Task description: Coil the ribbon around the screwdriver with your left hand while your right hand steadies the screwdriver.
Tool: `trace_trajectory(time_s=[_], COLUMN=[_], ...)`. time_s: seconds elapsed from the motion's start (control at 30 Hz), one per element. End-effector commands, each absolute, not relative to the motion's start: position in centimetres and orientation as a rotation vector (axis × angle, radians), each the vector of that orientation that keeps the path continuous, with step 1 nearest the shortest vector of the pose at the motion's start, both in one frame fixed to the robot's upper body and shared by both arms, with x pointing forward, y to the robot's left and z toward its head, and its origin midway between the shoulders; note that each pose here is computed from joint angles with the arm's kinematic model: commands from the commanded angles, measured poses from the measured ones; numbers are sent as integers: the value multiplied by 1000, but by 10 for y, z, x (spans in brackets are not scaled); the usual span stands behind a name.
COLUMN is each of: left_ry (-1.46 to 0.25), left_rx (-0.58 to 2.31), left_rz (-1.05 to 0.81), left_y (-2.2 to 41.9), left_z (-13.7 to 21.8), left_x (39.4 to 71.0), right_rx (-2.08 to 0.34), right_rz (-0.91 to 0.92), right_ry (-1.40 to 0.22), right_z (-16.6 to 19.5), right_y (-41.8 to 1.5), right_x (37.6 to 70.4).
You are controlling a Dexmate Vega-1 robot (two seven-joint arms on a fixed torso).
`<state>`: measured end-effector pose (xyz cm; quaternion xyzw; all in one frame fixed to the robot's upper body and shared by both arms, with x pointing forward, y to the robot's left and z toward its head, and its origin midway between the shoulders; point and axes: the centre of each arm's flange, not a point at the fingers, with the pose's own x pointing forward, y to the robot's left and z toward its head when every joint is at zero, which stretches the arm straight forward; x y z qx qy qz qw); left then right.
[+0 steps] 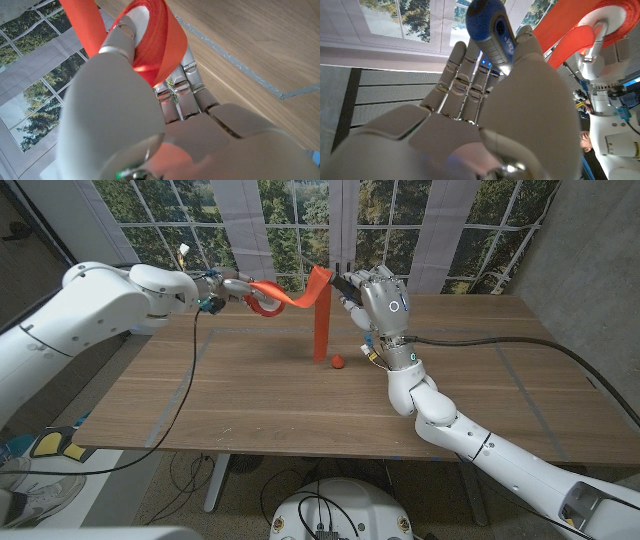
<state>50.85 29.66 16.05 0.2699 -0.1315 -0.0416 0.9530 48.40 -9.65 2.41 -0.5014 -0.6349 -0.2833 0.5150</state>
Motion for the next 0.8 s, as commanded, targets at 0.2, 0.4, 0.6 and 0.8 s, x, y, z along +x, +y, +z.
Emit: trace_trajectory(time_s=[0.2, 0.4, 0.6, 0.8], left_ry=[-378, -393, -411, -431], left_rx=[603, 589, 595, 545], left_rz=[-57, -67, -59, -121], left_y=[267, 262, 254, 245], left_z=[204, 213, 226, 233], left_x=[497, 494, 488, 489], right_rx=[-1373, -1393, -1408, -1468], right_rz=[-613, -576, -562, -541], right_ry=[-1541, -1565, -1582, -1575], right_z=[-2, -7, -9, -11], right_y=[-75, -71, -71, -67], right_x=[501, 504, 505, 511])
